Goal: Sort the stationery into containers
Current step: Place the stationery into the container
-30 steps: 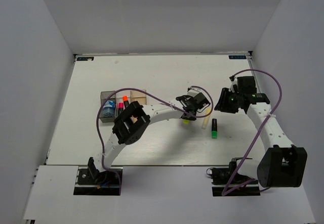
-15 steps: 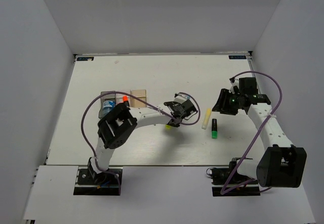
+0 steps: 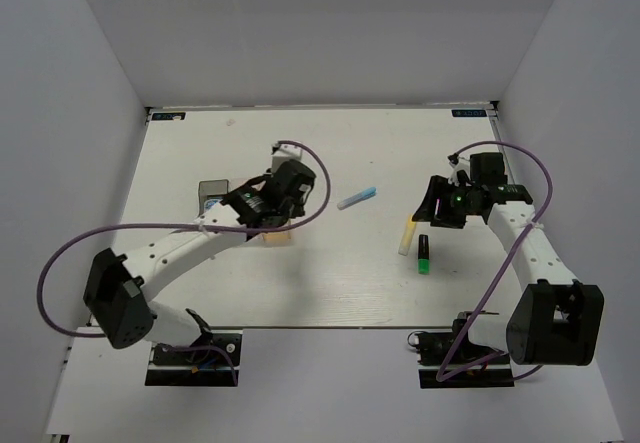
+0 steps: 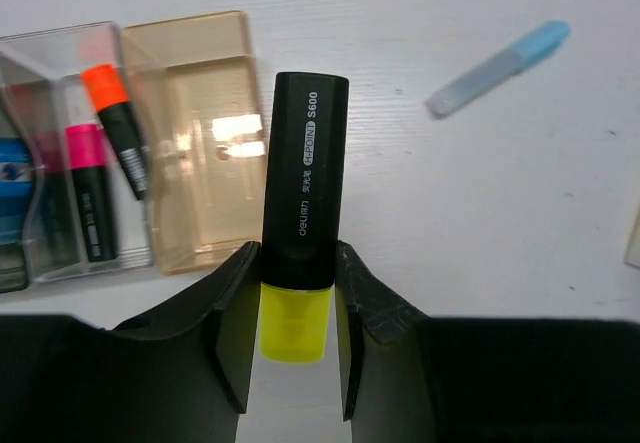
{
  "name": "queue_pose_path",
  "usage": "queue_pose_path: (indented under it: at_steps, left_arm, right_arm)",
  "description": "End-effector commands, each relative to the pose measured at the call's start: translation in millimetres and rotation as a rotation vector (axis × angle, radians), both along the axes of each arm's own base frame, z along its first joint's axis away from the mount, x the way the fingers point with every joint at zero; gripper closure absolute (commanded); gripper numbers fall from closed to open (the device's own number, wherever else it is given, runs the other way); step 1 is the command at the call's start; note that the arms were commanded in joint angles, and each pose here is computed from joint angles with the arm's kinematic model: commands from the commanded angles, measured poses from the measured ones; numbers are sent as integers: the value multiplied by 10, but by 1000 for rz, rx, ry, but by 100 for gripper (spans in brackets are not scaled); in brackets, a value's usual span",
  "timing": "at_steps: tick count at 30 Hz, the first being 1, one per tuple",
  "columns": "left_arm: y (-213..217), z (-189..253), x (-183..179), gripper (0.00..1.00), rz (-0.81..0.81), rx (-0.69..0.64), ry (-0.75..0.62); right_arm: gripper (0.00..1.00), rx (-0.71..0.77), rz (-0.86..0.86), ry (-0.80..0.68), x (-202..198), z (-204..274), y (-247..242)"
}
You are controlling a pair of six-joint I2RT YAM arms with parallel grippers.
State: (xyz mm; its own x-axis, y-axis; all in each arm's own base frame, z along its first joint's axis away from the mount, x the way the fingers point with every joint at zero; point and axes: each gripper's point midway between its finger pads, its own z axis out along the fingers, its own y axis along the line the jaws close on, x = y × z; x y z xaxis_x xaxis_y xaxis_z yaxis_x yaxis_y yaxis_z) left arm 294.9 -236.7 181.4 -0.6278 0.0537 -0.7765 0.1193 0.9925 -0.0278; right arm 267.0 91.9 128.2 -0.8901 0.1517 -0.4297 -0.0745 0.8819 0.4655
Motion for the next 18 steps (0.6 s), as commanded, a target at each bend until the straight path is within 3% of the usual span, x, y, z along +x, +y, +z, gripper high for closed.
queue_pose_path:
  at_steps: [1,9,14,18]
  left_arm:
    - [623,-23,75,100,142,36,0]
    - [1320,-138,211,100,294,16,59]
    - [1352,-387,325,99,294,26,146]
    - [1396,-523,409,81,310,37,182]
  right_arm:
    - [39,20,22,16,-45,-34,29]
    - [36,43,82,33,-100,-79,89]
    - [39,49,123,75,-148,-145,114]
    - [42,26,142,90,-169,-193,91]
